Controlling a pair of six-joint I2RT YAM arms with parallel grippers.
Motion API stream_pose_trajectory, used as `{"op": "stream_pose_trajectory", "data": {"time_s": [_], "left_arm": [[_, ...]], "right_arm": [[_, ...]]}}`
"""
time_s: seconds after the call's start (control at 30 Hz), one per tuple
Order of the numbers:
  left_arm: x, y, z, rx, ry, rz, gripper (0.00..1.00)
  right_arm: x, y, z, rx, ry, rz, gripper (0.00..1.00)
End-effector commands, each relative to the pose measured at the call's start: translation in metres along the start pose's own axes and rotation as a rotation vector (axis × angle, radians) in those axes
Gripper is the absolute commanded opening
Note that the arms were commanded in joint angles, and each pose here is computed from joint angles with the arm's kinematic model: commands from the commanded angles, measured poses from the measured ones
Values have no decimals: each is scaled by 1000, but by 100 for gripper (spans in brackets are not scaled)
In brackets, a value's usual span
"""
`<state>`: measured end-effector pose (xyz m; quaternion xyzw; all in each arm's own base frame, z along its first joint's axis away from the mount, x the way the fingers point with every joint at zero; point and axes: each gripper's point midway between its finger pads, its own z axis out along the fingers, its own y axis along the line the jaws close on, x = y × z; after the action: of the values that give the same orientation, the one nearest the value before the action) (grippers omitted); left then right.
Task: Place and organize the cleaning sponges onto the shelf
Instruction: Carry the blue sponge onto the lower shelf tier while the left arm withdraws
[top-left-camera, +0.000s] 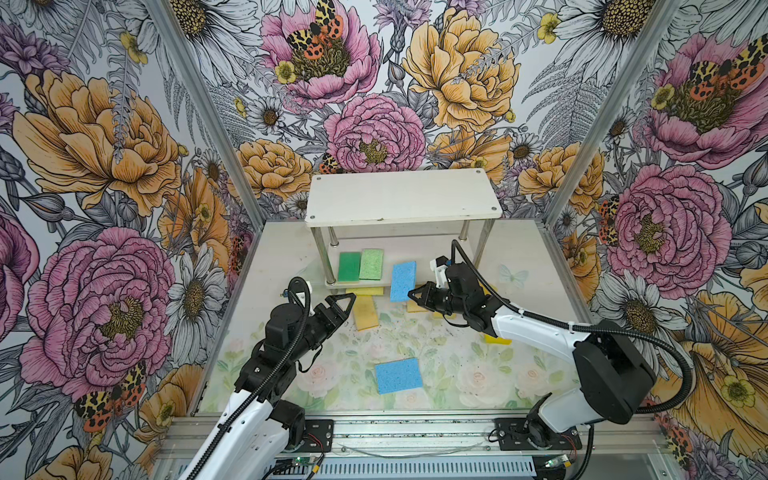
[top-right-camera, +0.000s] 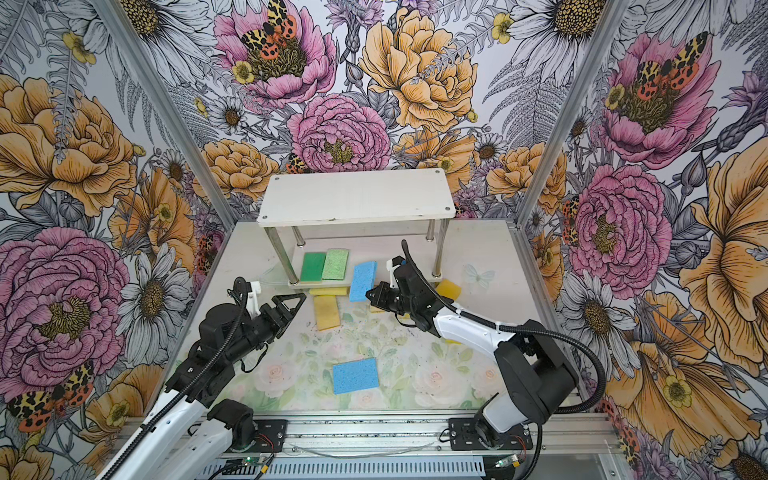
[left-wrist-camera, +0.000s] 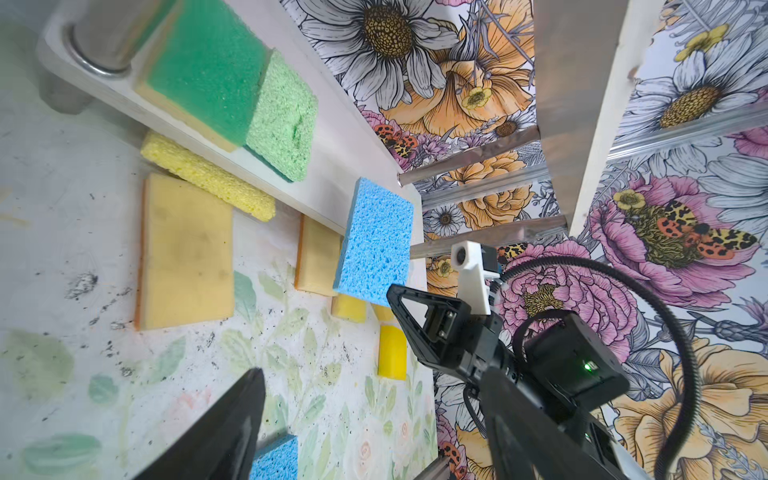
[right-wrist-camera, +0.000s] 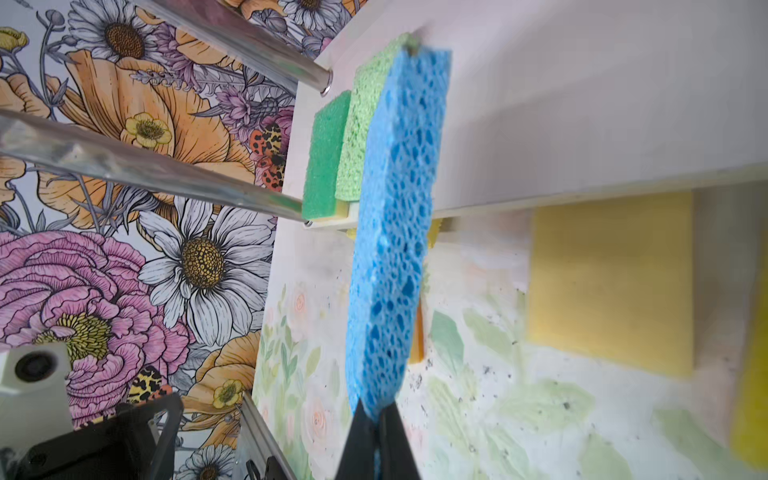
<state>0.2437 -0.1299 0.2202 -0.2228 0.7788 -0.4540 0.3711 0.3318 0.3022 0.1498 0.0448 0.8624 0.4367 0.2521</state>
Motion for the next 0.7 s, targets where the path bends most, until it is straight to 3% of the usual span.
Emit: {"op": "stream_pose_trajectory", "data": {"time_s": [0.0, 0.2, 0.67], "left_arm": [[20, 28, -4, -59, 81, -40, 83], [21, 36, -7, -62, 93, -62, 84], [19, 45, -8, -59, 102, -90, 88]], "right_arm": [[-39, 18, 9, -76, -102, -21, 3], [-56, 2, 33, -42, -108, -25, 2], [-59, -25, 73, -14, 27, 10, 0]]}}
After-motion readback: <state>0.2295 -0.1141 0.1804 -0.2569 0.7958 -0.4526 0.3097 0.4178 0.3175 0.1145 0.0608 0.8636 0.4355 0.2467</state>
